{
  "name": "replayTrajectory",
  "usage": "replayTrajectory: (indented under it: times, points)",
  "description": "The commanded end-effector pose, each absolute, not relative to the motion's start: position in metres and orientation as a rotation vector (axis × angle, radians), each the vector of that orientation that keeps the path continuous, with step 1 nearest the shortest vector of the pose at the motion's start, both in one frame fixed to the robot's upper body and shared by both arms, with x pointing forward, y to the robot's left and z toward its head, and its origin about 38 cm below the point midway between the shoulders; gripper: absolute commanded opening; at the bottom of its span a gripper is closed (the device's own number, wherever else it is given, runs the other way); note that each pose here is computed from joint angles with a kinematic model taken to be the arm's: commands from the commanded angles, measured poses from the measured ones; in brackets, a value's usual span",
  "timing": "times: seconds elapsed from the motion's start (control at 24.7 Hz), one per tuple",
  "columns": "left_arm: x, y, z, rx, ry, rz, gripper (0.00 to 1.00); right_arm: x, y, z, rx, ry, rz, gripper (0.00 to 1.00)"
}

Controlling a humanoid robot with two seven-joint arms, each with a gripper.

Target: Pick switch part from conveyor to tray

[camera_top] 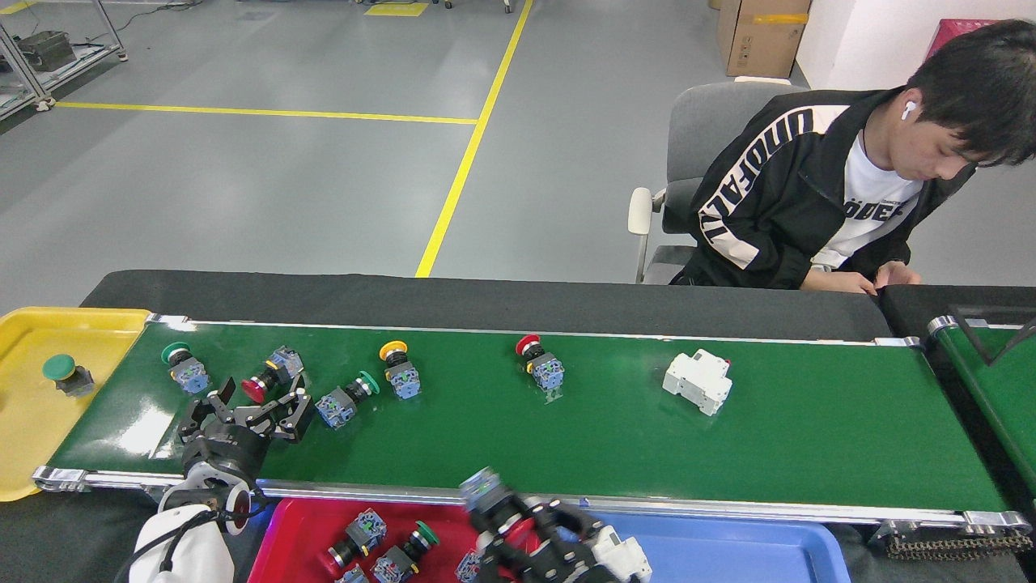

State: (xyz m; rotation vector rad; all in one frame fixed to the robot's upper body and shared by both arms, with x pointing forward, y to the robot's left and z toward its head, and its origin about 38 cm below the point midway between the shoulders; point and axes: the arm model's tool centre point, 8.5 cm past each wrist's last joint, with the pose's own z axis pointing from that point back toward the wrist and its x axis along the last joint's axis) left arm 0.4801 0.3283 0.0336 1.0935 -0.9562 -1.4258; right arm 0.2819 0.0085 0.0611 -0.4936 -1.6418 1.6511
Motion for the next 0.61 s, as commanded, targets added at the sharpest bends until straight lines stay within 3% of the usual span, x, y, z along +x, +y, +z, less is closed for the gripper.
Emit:
replayTrajectory:
  times: [0.0, 0.08, 0.16, 0.24, 0.36, 0.57]
  points:
    - [0.497, 0.330, 0.048, 1.115, -0.974, -1.429, 0.94, 0.280, 0.036, 0.070, -0.503, -1.634, 1.617, 0.96]
    - [0.504, 0.335, 0.048, 1.114, -0.971, -1.454, 0.73, 0.281, 0.035, 0.070, -0.513, -1.629, 1.619, 0.96]
    - [0.506, 0.347, 0.044, 1.095, -0.946, -1.479, 0.36, 0.287, 0.032, 0.077, -0.532, -1.640, 1.596, 0.96]
    - [0.508, 0.353, 0.043, 1.085, -0.937, -1.484, 0.19, 0.301, 0.020, 0.089, -0.583, -1.651, 1.547, 0.96]
    - [0.507, 0.360, 0.048, 1.095, -0.977, -1.494, 0.09, 0.329, -0.030, 0.118, -0.726, -1.651, 1.384, 0.96]
    - [0.498, 0.357, 0.047, 1.078, -1.056, -1.471, 0.07, 0.374, -0.136, 0.137, -0.964, -1.522, 1.150, 0.96]
